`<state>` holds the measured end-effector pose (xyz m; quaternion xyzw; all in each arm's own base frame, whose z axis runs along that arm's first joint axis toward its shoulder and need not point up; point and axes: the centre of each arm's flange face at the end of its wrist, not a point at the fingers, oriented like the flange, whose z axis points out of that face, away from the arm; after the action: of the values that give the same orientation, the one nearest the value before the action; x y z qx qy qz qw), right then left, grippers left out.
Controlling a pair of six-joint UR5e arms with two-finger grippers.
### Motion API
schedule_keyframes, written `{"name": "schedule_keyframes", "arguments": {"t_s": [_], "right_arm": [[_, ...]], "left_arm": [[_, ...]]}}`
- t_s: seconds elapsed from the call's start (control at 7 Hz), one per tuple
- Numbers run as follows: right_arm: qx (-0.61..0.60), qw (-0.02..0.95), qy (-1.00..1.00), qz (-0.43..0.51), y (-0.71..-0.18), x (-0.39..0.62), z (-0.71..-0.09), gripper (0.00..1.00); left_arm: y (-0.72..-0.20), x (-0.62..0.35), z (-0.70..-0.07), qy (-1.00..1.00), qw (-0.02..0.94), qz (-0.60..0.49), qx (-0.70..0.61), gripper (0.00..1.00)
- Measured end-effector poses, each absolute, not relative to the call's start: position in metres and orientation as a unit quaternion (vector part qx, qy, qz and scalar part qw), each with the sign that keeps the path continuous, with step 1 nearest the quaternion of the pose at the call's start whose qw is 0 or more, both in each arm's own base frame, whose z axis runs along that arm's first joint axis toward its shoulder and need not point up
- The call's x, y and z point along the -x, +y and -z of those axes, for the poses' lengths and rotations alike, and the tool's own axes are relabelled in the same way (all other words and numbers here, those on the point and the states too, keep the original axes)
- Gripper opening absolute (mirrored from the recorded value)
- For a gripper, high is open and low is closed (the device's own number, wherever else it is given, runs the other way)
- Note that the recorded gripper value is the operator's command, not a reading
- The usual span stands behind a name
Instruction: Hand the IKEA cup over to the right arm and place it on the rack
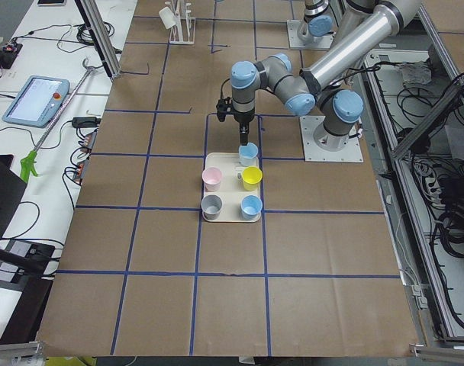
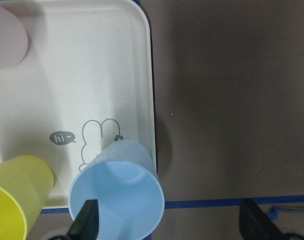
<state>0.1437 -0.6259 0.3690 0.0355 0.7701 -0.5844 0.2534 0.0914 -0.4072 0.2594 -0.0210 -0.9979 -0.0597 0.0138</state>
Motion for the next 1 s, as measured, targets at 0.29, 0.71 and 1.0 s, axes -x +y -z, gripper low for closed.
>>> {"name": "schedule_keyframes", "arguments": {"t_s": [0.29,0.71,1.0], "right_arm": [[-0.033,0.257,0.77,0.583,-0.625,-0.15,-0.37,1.0],[-0.032,0.26,0.77,0.582,-0.624,-0.151,-0.37,1.0],[-0.033,0.261,0.77,0.582,-0.624,-0.151,-0.37,1.0]], "left_arm": [[-0.4,-0.093,-0.241,-0.997,-0.002,0.073,0.021,0.98],[-0.395,-0.093,-0.235,-0.997,-0.009,0.076,0.02,0.38],[-0.395,-0.093,-0.234,-0.997,-0.009,0.079,0.02,0.0]]}}
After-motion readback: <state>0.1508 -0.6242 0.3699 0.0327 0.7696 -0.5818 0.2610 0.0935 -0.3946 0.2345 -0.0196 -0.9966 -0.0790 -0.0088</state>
